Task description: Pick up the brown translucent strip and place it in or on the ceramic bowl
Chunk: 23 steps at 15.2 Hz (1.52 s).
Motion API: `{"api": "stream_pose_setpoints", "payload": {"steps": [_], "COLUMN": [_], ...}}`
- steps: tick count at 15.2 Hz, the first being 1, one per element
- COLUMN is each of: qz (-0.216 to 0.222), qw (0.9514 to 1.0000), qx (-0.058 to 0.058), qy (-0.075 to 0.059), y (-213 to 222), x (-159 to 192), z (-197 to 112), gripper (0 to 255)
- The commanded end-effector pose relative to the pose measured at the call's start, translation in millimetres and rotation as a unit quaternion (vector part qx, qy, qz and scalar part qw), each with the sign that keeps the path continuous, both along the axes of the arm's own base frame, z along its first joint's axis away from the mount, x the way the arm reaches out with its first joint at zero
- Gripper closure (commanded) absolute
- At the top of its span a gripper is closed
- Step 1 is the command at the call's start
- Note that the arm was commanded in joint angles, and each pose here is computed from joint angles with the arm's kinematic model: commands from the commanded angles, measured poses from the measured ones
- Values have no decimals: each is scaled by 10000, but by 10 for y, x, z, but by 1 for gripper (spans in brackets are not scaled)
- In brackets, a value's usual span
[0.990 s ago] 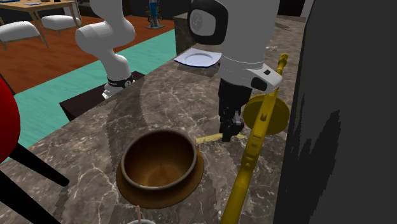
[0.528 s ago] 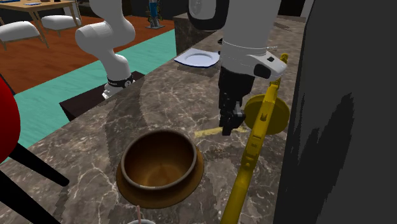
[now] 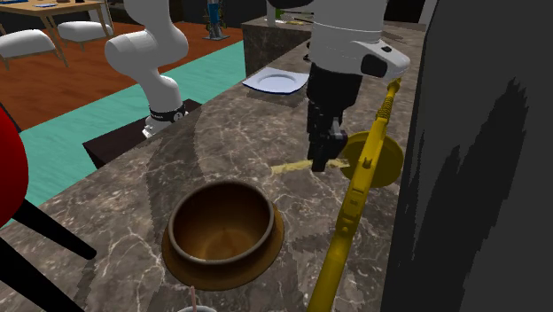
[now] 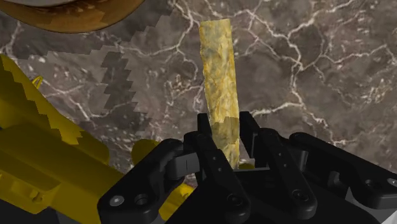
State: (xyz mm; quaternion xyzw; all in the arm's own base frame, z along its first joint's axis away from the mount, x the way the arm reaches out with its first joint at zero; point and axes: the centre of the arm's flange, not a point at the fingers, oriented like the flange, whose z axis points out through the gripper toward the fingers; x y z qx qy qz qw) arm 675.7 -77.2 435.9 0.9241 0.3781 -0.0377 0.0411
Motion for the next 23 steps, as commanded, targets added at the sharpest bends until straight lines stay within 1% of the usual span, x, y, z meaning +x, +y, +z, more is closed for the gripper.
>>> {"api": "stream_pose_setpoints", "payload": {"steps": [1,16,17,23], "qz": [0,0,0,0], "qw": [10000,10000,10000,10000], "qx": [1,1,1,1], "qy": [3,3,3,3], "y": [-8,-8,-8,-790], "x": [-15,-15,-15,-142], "z": [110,902,918,933], "gripper": [255,255,255,255]}}
